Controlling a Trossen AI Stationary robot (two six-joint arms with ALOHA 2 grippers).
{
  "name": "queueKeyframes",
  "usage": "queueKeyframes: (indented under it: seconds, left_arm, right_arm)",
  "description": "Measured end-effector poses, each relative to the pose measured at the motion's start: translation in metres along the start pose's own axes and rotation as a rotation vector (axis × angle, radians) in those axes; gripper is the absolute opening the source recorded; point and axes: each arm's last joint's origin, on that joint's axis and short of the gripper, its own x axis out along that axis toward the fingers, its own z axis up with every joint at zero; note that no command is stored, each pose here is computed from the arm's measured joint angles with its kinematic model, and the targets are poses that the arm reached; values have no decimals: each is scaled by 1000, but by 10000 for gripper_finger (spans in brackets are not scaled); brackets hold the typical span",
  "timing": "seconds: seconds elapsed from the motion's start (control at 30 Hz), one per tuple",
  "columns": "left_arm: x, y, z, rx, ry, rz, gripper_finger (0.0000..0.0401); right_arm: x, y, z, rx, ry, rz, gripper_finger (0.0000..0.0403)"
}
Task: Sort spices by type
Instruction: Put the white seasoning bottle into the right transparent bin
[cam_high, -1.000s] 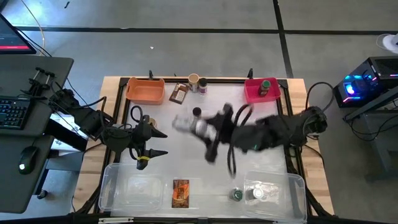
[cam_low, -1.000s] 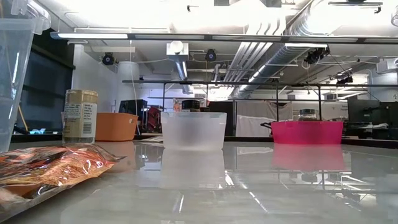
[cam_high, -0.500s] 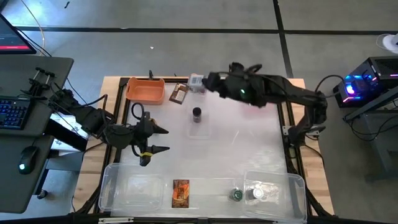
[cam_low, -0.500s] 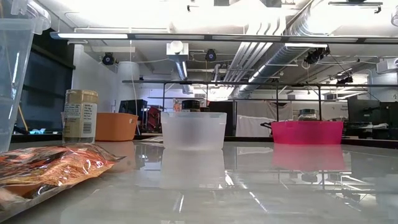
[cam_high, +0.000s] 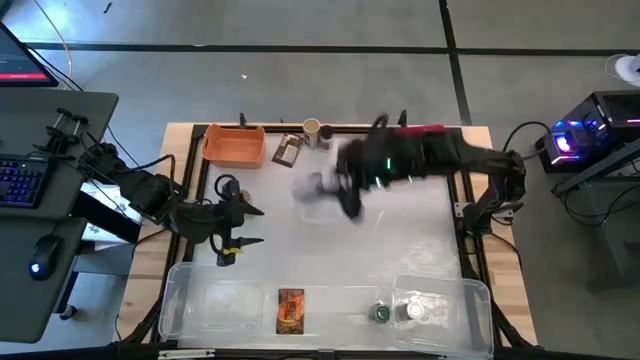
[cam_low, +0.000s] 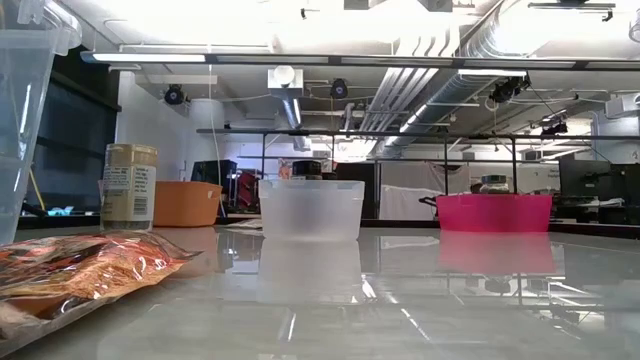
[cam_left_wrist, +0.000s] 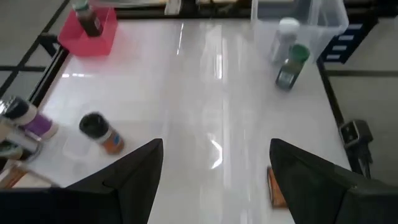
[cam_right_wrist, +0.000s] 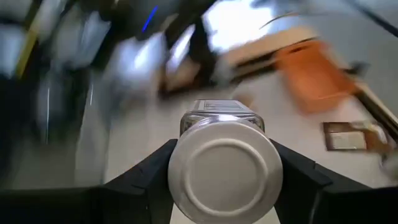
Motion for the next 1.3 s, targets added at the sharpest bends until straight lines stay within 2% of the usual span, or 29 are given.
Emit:
queueKeyframes:
  seconds: [0.1,0.17,0.2,0.47,0.6,0.73,0.8,0.87,1.03,1.13,1.2,1.3]
  left_arm:
    - [-5,4,-2,-16,-2,16,282]
    - [-8,7,-1,-41,-24,40,282]
    - [-9,9,-1,-57,-35,58,282]
    - [-9,22,2,-201,-88,181,282]
    - [-7,25,3,-270,-96,208,282]
    - [-6,27,4,-299,-101,223,282]
    - [-6,27,4,-300,-104,228,282]
    - [-6,26,5,-305,-114,227,282]
    - [-6,26,7,-316,-130,219,282]
    - [-6,26,7,-308,-128,220,282]
    - [-6,26,7,-293,-127,221,282]
    - [-6,26,7,-288,-126,221,282]
  right_arm:
    - [-5,26,-23,-351,169,113,200]
    - [-9,37,-36,-513,253,156,200]
    - [-11,41,-40,-553,284,172,200]
    - [-8,64,-57,-720,373,395,200]
    - [-3,65,-62,-764,413,456,200]
    - [-3,63,-65,-784,453,466,200]
    - [-4,62,-65,-766,461,482,200]
    - [-5,61,-64,-683,474,467,200]
    - [-7,60,-68,-254,600,353,200]
    - [-14,64,-76,-72,730,328,200]
    - [-16,72,-80,4,754,315,200]
    - [-22,89,-89,55,779,283,200]
